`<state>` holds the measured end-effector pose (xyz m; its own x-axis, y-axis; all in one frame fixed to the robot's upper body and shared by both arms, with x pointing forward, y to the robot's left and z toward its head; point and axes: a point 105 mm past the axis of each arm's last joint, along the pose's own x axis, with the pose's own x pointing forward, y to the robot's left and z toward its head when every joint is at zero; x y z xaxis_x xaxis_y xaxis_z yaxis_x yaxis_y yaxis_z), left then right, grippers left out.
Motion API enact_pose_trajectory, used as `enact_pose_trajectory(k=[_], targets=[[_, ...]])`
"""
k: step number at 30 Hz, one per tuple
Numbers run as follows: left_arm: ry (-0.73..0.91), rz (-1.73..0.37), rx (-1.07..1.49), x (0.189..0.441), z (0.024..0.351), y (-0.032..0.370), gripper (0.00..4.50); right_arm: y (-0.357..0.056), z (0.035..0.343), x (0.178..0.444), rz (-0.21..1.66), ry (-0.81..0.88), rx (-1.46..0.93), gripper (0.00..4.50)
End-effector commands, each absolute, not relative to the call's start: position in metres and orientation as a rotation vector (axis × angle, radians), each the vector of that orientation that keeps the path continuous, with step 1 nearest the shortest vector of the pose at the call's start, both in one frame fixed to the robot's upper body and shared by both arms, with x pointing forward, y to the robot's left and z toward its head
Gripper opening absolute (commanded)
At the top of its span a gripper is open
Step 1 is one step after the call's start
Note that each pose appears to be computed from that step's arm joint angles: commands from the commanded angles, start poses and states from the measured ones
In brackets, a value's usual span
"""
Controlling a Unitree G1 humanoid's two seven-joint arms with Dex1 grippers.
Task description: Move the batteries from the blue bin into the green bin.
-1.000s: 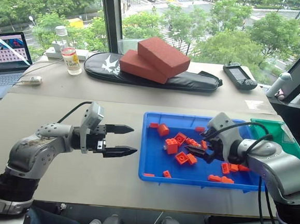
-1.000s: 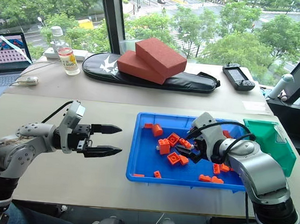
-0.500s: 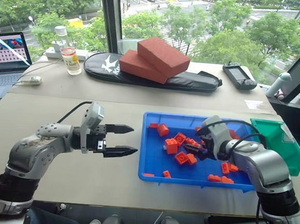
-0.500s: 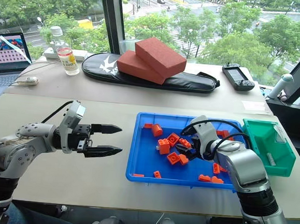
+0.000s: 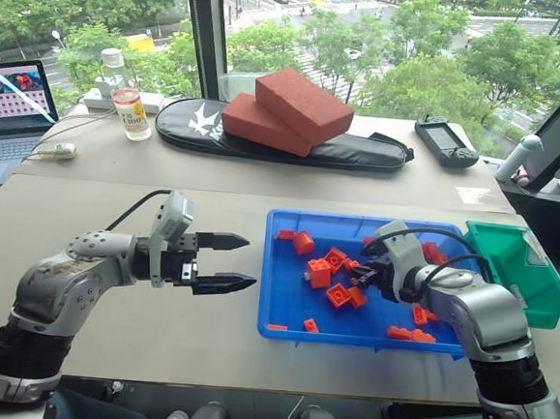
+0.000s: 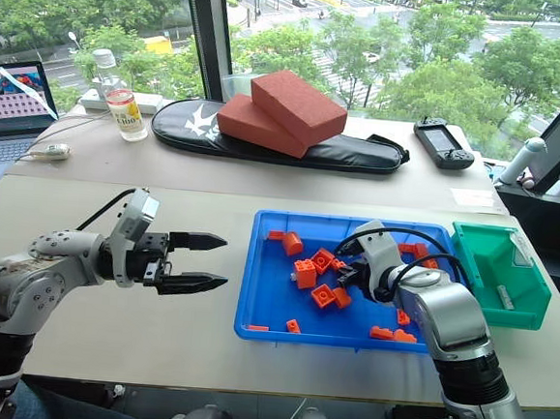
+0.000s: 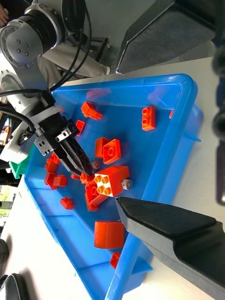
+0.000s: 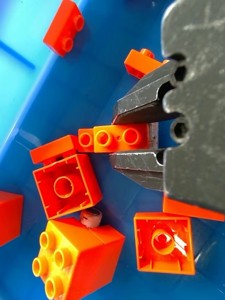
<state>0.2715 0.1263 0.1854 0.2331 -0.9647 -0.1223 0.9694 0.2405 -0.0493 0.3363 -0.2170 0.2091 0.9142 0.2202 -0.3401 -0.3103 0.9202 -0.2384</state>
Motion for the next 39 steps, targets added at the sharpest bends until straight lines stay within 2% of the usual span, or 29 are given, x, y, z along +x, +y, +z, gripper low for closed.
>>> enact_pose_trajectory(k=[1, 2, 4, 5, 8, 11, 15, 18, 20, 24, 30, 39], targets=[[0.106, -1.342, 0.067, 0.268, 0.193, 0.126, 4.50, -0.249, 0.207, 0.322, 0.147, 0.349, -0.347, 0.42], [0.106, -1.345, 0.065, 0.268, 0.193, 0.126, 4.50, -0.253, 0.203, 0.319, 0.136, 0.358, -0.352, 0.42], [0.108, -1.349, 0.066, 0.268, 0.193, 0.125, 4.50, -0.250, 0.197, 0.315, 0.160, 0.369, -0.353, 1.42], [0.109, -1.350, 0.066, 0.268, 0.193, 0.125, 4.50, -0.245, 0.195, 0.314, 0.182, 0.372, -0.351, 1.55], [0.110, -1.353, 0.066, 0.269, 0.193, 0.125, 4.50, -0.234, 0.193, 0.313, 0.233, 0.369, -0.363, 2.71], [0.110, -1.353, 0.069, 0.269, 0.193, 0.125, 4.50, -0.216, 0.203, 0.314, 0.314, 0.306, -0.407, 3.65], [0.108, -1.353, 0.070, 0.271, 0.193, 0.124, 4.50, -0.193, 0.213, 0.315, 0.437, 0.243, -0.485, 3.65], [0.104, -1.357, 0.068, 0.270, 0.193, 0.122, 4.50, -0.159, 0.197, 0.311, 0.716, 0.247, -0.769, 3.65], [0.102, -1.357, 0.068, 0.270, 0.193, 0.122, 4.50, -0.154, 0.190, 0.311, 0.817, 0.261, -0.871, 3.65], [0.098, -1.353, 0.064, 0.270, 0.194, 0.121, 4.50, -0.169, 0.167, 0.318, 0.940, 0.375, -1.073, 3.65], [0.097, -1.347, 0.054, 0.267, 0.193, 0.119, 4.50, -0.169, 0.150, 0.338, 1.037, 0.437, -1.213, 3.65], [0.100, -1.342, 0.051, 0.265, 0.191, 0.120, 4.50, -0.160, 0.134, 0.346, 1.177, 0.515, -1.288, 3.65]])
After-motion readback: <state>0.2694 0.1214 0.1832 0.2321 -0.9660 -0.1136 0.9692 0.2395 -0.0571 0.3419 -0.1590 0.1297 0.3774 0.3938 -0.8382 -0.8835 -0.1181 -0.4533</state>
